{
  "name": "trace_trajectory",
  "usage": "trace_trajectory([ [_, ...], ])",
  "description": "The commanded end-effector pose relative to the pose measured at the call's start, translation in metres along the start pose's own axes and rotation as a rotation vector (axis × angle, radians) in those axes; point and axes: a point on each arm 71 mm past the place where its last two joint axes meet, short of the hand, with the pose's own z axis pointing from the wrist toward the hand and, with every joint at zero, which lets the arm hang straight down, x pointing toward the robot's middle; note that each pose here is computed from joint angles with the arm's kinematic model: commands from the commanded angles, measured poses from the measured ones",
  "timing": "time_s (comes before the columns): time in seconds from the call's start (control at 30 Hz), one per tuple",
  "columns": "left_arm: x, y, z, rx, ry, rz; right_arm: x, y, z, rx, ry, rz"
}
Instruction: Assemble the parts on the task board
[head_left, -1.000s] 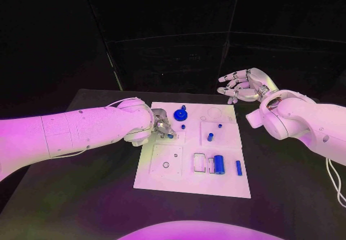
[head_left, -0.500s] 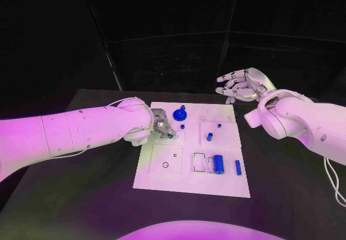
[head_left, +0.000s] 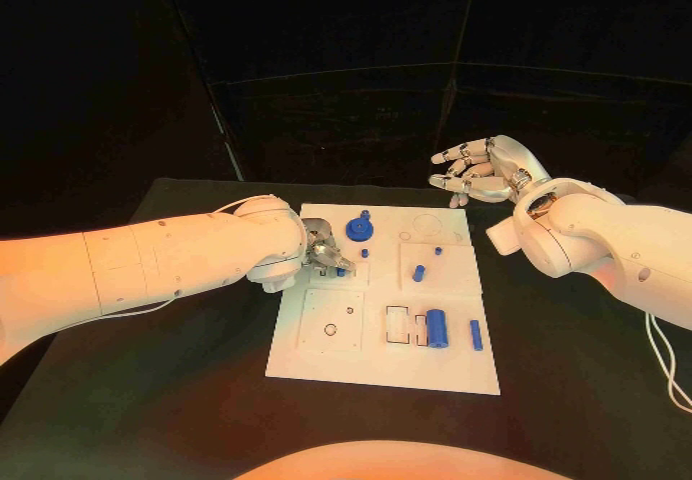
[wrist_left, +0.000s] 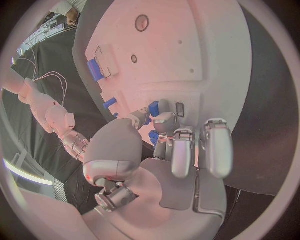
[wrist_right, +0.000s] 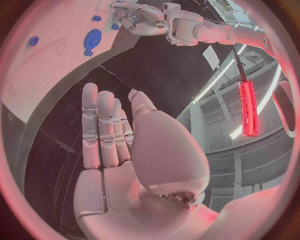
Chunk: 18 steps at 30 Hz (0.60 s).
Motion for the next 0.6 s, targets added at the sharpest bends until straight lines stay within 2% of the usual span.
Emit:
trace_trajectory([
  [0.03, 0.0018, 0.0011, 0.0005, -0.012, 0.017, 0.007, 0.000, 0.002, 0.000, -0.010, 0.007, -0.002],
  [0.27, 0.0008, 0.0031, -0.0001, -0.015, 0.009, 0.000, 0.000, 0.002, 0.000, -0.010, 0.007, -0.002],
  [0.43, 0.0003, 0.0051, -0.0044, -0.011, 0.005, -0.006, 0.000, 0.001, 0.000, -0.010, 0.005, -0.003],
  [0.5, -0.0026, 0.0042, -0.0072, -0.004, -0.002, -0.013, -0.001, 0.001, 0.000, -0.010, 0.004, -0.003],
  [0.6, -0.0126, 0.0003, -0.0133, 0.015, -0.024, -0.037, -0.001, 0.000, 0.001, -0.010, 0.002, -0.004],
])
